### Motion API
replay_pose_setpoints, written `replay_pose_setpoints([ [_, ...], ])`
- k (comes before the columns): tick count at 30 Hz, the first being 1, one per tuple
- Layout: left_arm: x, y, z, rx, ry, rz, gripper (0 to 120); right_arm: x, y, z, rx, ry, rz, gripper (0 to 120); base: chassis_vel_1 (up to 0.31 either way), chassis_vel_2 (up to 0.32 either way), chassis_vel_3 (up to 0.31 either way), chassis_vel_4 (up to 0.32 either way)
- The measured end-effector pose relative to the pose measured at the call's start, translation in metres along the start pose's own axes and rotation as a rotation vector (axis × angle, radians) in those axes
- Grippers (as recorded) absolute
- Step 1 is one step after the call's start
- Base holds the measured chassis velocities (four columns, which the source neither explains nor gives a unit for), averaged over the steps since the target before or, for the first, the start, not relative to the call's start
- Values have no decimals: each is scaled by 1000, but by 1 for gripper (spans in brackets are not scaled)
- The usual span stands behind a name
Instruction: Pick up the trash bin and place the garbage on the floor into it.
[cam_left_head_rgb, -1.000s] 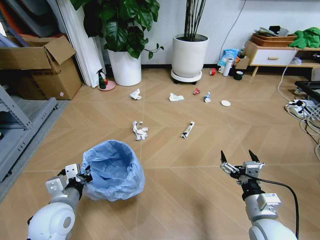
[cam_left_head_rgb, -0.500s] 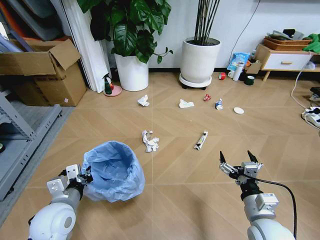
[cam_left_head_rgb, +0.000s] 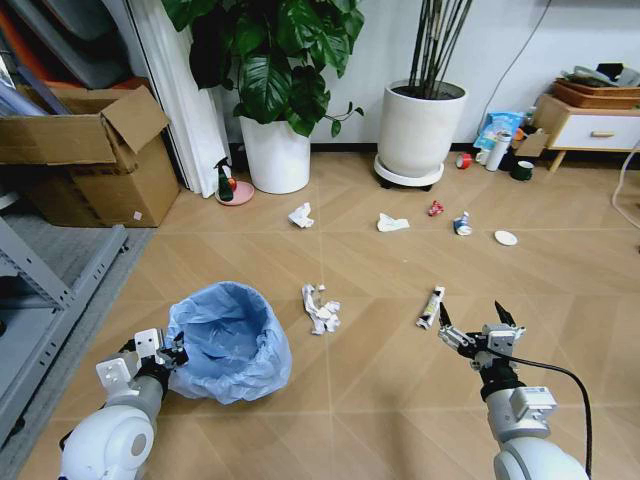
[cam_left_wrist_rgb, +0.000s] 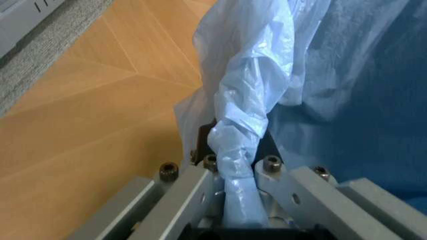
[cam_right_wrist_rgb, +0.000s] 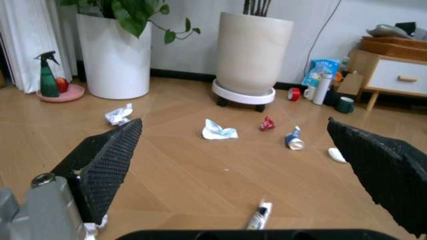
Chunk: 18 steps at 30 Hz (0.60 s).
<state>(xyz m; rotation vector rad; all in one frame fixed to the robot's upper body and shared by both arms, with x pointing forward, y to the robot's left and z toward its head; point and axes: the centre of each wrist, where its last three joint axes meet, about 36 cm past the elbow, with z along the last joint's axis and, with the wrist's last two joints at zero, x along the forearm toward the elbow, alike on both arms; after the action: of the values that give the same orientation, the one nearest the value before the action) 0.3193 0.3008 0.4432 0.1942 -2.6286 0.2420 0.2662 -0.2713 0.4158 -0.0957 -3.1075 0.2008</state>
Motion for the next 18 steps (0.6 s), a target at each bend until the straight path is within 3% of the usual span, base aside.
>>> replay_pose_setpoints([
  [11,0,-1,3,0,-6,0,0,-2,0,3,0,4,-2,100,-81,288,80,-301],
  [18,0,-1,4,1,-8,0,0,-3,0,6,-1,14,-4,100,-193,254,202,-244],
])
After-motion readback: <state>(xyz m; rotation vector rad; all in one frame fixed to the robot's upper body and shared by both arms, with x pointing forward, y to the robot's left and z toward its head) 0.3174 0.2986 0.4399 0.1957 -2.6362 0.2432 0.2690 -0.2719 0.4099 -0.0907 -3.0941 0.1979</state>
